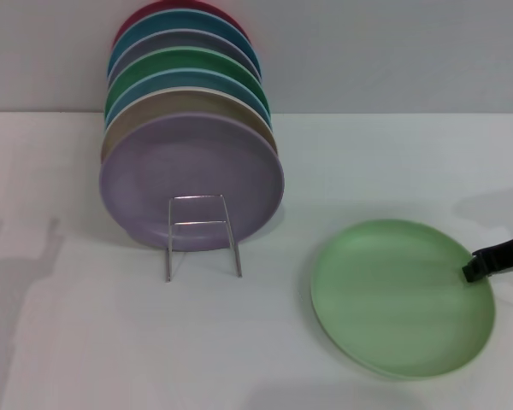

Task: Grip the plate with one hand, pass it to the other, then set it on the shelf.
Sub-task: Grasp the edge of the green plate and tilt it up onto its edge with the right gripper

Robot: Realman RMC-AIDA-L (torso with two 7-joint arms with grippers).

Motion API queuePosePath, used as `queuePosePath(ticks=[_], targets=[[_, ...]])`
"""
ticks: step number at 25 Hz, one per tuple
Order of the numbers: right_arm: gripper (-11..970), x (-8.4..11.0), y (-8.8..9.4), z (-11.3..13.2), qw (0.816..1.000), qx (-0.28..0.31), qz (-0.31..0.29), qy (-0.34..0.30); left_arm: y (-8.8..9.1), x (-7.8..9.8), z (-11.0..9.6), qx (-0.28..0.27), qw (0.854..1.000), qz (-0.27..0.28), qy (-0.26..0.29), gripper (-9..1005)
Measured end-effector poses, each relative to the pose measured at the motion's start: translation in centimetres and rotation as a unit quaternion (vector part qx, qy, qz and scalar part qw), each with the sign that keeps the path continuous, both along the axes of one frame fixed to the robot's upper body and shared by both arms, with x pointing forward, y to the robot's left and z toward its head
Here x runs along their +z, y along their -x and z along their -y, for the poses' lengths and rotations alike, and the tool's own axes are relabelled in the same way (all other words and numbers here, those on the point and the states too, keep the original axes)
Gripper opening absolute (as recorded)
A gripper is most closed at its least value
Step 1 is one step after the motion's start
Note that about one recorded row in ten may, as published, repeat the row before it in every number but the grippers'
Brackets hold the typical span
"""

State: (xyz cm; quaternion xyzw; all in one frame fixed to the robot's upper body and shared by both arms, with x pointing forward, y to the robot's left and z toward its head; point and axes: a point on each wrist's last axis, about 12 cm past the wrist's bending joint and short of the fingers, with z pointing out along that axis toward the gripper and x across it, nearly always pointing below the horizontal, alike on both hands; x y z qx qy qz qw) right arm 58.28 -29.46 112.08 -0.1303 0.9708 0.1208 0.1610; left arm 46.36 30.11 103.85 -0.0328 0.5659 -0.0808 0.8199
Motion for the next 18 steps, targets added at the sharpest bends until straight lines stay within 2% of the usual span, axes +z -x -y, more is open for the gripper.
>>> queuePosePath(ticks=[6,11,12,18], targets=[[49,0.3,-0.1,-0.1,1.000,0.010,0.013,0.003,0.0,0.0,0.0,0.000,1.000,0.000,0.000,792],[37,1.9,-0.4,0.0,0.997,0.013,0.073,0.006,-0.2,0.0,0.0,-0.001,1.000,-0.001,-0.001,791],[34,2.7,-0.6,0.1,0.995,0.010,0.101,0.000,-0.2,0.0,0.1,-0.002,1.000,0.000,-0.001,791],[31,4.4,-0.9,0.5,0.988,0.004,0.154,-0.004,-0.3,0.2,0.0,0.000,1.000,0.002,-0.001,791]])
